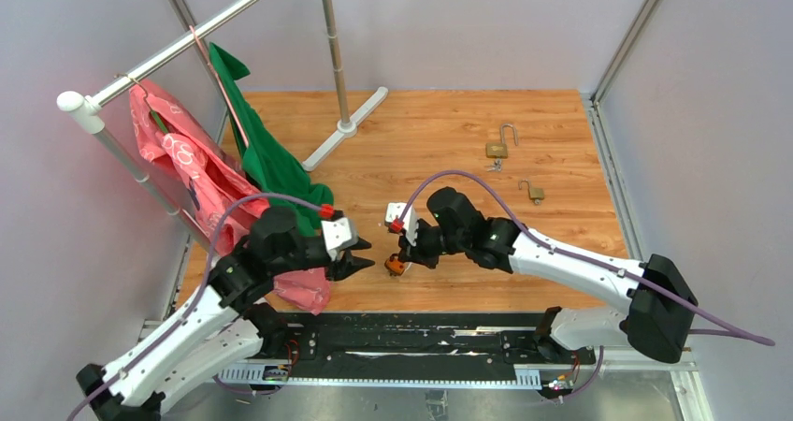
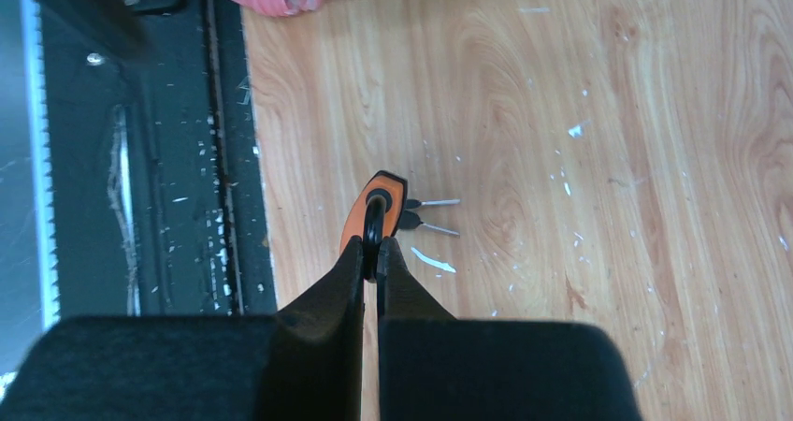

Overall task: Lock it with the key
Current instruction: Lock the lock.

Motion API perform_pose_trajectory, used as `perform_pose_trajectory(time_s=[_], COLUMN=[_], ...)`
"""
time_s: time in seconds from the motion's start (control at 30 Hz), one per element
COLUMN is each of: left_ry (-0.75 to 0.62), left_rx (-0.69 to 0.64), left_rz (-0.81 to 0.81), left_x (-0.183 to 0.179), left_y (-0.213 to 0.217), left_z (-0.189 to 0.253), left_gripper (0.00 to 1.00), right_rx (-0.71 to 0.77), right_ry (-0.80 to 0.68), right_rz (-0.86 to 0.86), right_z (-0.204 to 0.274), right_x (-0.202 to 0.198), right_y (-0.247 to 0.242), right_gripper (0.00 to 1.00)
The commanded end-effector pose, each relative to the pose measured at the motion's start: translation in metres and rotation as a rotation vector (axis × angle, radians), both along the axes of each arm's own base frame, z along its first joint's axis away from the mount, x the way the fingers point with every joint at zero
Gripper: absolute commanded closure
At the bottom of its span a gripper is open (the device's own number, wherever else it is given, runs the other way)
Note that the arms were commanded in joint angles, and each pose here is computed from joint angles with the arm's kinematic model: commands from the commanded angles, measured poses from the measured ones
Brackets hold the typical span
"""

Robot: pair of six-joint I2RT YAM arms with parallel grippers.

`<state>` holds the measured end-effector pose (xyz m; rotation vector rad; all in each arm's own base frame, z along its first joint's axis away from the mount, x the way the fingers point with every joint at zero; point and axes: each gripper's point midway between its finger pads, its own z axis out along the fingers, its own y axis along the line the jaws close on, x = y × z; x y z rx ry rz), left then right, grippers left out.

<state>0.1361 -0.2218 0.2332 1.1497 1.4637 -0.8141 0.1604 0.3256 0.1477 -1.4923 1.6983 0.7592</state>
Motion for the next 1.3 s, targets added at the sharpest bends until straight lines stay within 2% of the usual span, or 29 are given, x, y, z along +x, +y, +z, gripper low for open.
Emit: perform_pose_trajectory(time_s=[0.0,0.13,0.37,0.63,0.8,1.1,1.23,1.27], left_ry=[0.042,0.040,0.043,0.102,0.127,0.132,0.121,0.122], left_rx=[0.091,0.022,0.001,-0.018,-0.026,-0.048,-0.062,-0.062], left_rz=[-0.173,-0.197,-0.311,-0.183,-0.161,-0.180,-0.174,-0.165], left_x=[-0.011,0.007,0.021,0.041,0.042,0.035,0.034,0.034], left_y=[-0.015,-0.041,-0.072,-0.071,-0.070,-0.070,-0.074,-0.075], left_z=[-0.035,-0.038,-0.062,-0.085,-0.091,-0.093,-0.088,-0.088], left_gripper=[0.53,0.55,0.60,0.63,0.59,0.82,1.00,1.00], right_rx=[0.088,0.034,-0.004,0.001,0.011,0.015,0.000,-0.006], right_ry=[0.016,0.018,-0.027,-0.037,-0.033,-0.027,-0.009,0.004], right_rz=[0.127,0.131,0.100,0.117,0.128,0.125,0.113,0.094], right_z=[0.035,0.030,0.021,0.018,0.019,0.019,0.013,0.012], right_x=[-0.014,-0.011,0.002,-0.001,-0.002,0.000,0.003,0.005], right_y=[0.003,-0.007,-0.018,-0.021,-0.018,-0.015,-0.013,-0.012], right_gripper=[1.00,1.00,1.00,1.00,1.00,1.00,1.00,1.00])
